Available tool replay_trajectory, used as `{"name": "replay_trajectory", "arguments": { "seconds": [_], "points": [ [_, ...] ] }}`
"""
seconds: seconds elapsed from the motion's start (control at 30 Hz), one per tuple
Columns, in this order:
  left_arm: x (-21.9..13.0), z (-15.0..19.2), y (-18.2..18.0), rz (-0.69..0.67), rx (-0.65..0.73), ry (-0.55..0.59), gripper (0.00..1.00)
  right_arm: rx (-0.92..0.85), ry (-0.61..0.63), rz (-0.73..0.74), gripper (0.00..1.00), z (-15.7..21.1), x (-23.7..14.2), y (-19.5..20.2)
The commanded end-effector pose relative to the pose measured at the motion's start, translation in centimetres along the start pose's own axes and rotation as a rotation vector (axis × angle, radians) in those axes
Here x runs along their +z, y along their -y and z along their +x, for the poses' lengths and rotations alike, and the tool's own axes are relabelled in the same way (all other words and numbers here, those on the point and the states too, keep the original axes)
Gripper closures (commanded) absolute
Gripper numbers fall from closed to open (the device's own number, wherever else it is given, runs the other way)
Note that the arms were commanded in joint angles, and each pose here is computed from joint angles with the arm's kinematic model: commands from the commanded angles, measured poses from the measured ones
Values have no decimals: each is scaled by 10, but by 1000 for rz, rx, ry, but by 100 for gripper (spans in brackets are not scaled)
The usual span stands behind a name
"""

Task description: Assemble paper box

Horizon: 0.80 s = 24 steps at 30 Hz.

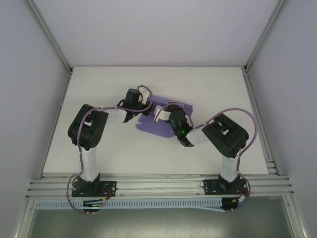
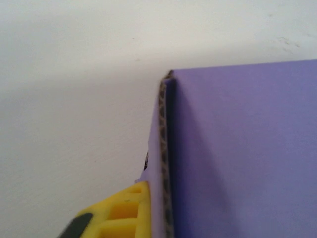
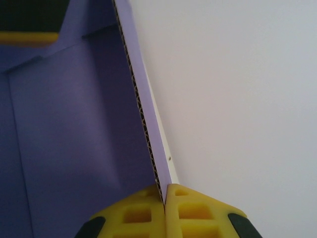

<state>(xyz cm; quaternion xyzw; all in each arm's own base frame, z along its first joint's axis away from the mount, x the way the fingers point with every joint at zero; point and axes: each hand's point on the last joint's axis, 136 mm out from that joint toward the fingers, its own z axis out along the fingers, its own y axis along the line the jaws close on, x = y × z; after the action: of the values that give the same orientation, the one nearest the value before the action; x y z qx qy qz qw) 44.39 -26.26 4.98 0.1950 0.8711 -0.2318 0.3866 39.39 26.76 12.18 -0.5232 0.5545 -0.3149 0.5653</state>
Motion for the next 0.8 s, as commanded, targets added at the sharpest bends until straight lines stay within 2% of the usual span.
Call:
{"name": "replay_trajectory", "arguments": {
  "seconds": [0.0, 0.1, 0.17, 0.2, 0.23, 0.27, 0.3, 0.33, 0.37, 0.5, 0.6, 0.67, 0.77],
  "points": [
    [8, -4, -25, -156, -130, 25, 100, -11, 36, -183, 100, -4, -12, -49],
    [11, 2, -28, -238, -113, -7, 100, 44, 8, -199, 100, -1, -13, -47],
    [11, 6, -21, -205, -104, -27, 100, 108, -25, -194, 99, 1, -13, -40],
    [10, 7, -15, -171, -114, -22, 100, 140, -41, -175, 91, 2, -13, -33],
    [8, 9, -10, -146, -116, -17, 100, 186, -54, -138, 80, 2, -13, -21],
    [5, 10, -8, -134, -142, -13, 100, 252, -68, -90, 64, 3, -14, -5],
    [2, 10, -7, -132, -157, -12, 100, 312, -81, -53, 39, 2, -16, 12],
    [0, 10, -4, -122, -166, -13, 100, 366, -86, -33, 23, 0, -21, 26],
    [-3, 4, 1, -100, -172, -4, 100, 423, -98, -37, 2, -1, -28, 40],
    [-20, -9, 22, 2, -193, 27, 100, 737, -148, -98, 1, 7, -65, 81],
    [-34, -20, 41, 99, -208, 45, 100, 959, -100, -232, 1, 17, -99, 95],
    [-42, -25, 60, 205, -195, 47, 100, 1051, -54, -330, 1, 22, -118, 98],
    [-57, -31, 84, 337, -172, 67, 100, 1143, -66, -448, 1, 35, -133, 94]
  ]
}}
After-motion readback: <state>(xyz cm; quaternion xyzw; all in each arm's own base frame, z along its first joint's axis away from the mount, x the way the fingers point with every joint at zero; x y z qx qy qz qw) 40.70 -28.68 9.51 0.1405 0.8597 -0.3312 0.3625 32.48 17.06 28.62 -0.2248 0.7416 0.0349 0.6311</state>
